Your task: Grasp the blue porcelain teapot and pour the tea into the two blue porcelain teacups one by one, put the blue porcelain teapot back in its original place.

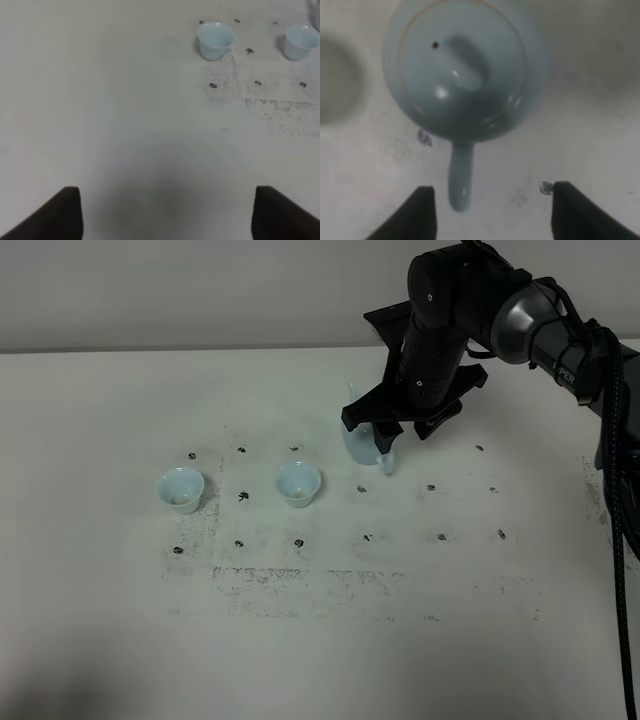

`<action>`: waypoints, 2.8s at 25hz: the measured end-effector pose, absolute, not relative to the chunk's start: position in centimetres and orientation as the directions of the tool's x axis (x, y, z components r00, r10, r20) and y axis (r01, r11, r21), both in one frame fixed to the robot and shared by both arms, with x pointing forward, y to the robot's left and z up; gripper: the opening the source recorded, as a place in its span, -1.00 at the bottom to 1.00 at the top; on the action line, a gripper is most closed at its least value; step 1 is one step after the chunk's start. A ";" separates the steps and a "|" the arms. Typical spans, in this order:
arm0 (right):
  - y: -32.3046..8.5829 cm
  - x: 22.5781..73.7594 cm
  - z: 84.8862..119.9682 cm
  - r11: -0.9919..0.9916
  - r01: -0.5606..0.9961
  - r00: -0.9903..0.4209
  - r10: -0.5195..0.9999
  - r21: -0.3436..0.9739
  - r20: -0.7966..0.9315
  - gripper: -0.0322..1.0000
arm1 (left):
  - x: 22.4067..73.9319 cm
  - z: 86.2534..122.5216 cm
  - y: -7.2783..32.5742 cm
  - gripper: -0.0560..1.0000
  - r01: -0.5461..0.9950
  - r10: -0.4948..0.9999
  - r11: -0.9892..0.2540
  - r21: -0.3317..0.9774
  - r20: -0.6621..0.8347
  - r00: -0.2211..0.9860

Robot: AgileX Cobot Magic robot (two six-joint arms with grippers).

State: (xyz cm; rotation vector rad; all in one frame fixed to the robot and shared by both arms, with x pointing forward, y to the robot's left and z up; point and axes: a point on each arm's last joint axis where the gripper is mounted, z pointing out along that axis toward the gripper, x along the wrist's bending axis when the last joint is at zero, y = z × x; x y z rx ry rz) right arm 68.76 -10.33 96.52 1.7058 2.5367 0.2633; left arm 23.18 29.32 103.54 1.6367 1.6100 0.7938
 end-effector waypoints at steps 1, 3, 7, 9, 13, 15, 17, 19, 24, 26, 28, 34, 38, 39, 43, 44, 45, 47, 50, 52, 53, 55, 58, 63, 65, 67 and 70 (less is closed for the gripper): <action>-10.3 68.8 96.5 0.365 0.912 -0.379 0.925 0.186 0.042 0.00 | 23.2 103.5 29.3 0.36 0.571 0.998 0.015 0.821 -0.046 0.041; -10.2 68.8 96.6 0.362 0.913 -0.378 0.924 0.189 0.052 0.00 | 23.2 103.5 29.3 0.36 0.571 0.998 0.015 0.821 -0.046 0.041; -10.1 69.0 96.6 0.358 0.909 -0.377 0.925 0.214 0.056 0.00 | 23.2 103.5 29.3 0.36 0.571 0.998 0.015 0.821 -0.046 0.041; -10.0 69.0 96.6 0.357 0.908 -0.377 0.925 0.221 0.056 0.00 | 23.2 103.5 29.3 0.36 0.571 0.998 0.015 0.821 -0.046 0.041; -9.9 69.2 96.1 0.358 0.907 -0.378 0.924 0.224 0.055 0.00 | 23.2 103.5 29.3 0.36 0.571 0.998 0.015 0.821 -0.046 0.041; -9.9 69.3 95.5 0.364 0.907 -0.383 0.922 0.214 0.054 0.00 | 23.2 103.5 29.3 0.36 0.571 0.998 0.014 0.821 -0.046 0.041; -9.9 69.3 95.0 0.365 0.909 -0.383 0.922 0.199 0.054 0.00 | 23.2 103.5 29.3 0.36 0.571 0.998 0.014 0.821 -0.046 0.041; -9.9 69.3 94.8 0.365 0.909 -0.382 0.922 0.199 0.054 0.00 | 23.2 103.5 29.3 0.36 0.571 0.998 0.014 0.821 -0.046 0.041; -9.8 69.5 94.5 0.365 0.909 -0.382 0.923 0.203 0.053 0.00 | 23.2 103.5 29.3 0.36 0.571 0.998 0.014 0.821 -0.046 0.041; -9.8 69.5 94.1 0.365 0.910 -0.382 0.923 0.195 0.053 0.00 | 23.2 103.5 29.3 0.36 0.571 0.998 0.014 0.821 -0.046 0.041; -9.8 69.5 93.5 0.366 0.912 -0.381 0.923 0.184 0.053 0.00 | 23.2 103.5 29.3 0.36 0.571 0.998 0.014 0.821 -0.046 0.041; -9.8 69.5 93.3 0.367 0.913 -0.381 0.923 0.178 0.053 -0.04 | 23.2 103.5 29.3 0.36 0.571 0.998 0.014 0.821 -0.046 0.041; -9.8 69.5 93.3 0.373 0.910 -0.388 0.920 0.179 0.052 -0.23 | 23.2 103.5 29.3 0.36 0.571 0.998 0.014 0.821 -0.046 0.041; -9.8 69.5 93.3 0.373 0.910 -0.388 0.920 0.179 0.052 -0.30 | 23.2 103.5 29.3 0.36 0.571 0.998 0.014 0.821 -0.046 0.041; -9.8 69.5 93.3 0.373 0.911 -0.388 0.920 0.175 0.054 -0.61 | 23.2 103.5 29.3 0.36 0.571 0.998 0.014 0.821 -0.046 0.041; -9.8 69.5 93.3 0.373 0.911 -0.387 0.920 0.174 0.054 -0.69 | 23.2 103.5 29.3 0.36 0.571 0.998 0.014 0.821 -0.046 0.041; -9.8 69.5 93.3 0.373 0.911 -0.387 0.920 0.174 0.054 -0.76 | 23.2 103.5 29.3 0.36 0.571 0.998 0.014 0.821 -0.046 0.041; -9.8 69.5 93.3 0.374 0.911 -0.388 0.920 0.173 0.056 -0.82 | 23.2 103.5 29.3 0.36 0.571 0.998 0.014 0.821 -0.046 0.041; -9.8 69.5 93.3 0.390 0.905 -0.404 0.913 0.171 0.053 -0.82 | 23.2 103.5 29.3 0.36 0.571 0.998 0.014 0.821 -0.046 0.041; -9.8 69.4 93.3 0.406 0.898 -0.419 0.907 0.169 0.050 -0.82 | 23.2 103.5 29.3 0.36 0.571 0.998 0.014 0.821 -0.046 0.041; -9.8 69.4 93.3 0.408 0.898 -0.421 0.906 0.166 0.050 -0.82 | 23.2 103.5 29.3 0.36 0.571 0.998 0.014 0.821 -0.046 0.041; -9.8 69.4 93.3 0.412 0.896 -0.425 0.904 0.163 0.049 -0.82 | 23.2 103.5 29.3 0.36 0.571 0.998 0.014 0.821 -0.046 0.041; -9.8 69.4 93.4 0.417 0.895 -0.429 0.902 0.159 0.049 -0.82 | 23.2 103.5 29.3 0.36 0.571 0.998 0.014 0.821 -0.046 0.041; -9.9 69.3 93.6 0.435 0.886 -0.447 0.893 0.160 0.045 -0.82 | 23.2 103.5 29.3 0.36 0.571 0.998 0.014 0.821 -0.046 0.041; -9.9 69.3 93.8 0.440 0.883 -0.452 0.891 0.162 0.044 -0.82 | 23.2 103.5 29.3 0.36 0.571 0.998 0.014 0.821 -0.046 0.041; -9.9 69.3 93.9 0.448 0.879 -0.460 0.887 0.165 0.042 -0.82 | 23.2 103.5 29.3 0.36 0.571 0.998 0.014 0.821 -0.046 0.041; -9.9 69.3 94.0 0.457 0.874 -0.469 0.882 0.166 0.039 -0.82 | 23.2 103.5 29.3 0.36 0.571 0.998 0.015 0.821 -0.046 0.041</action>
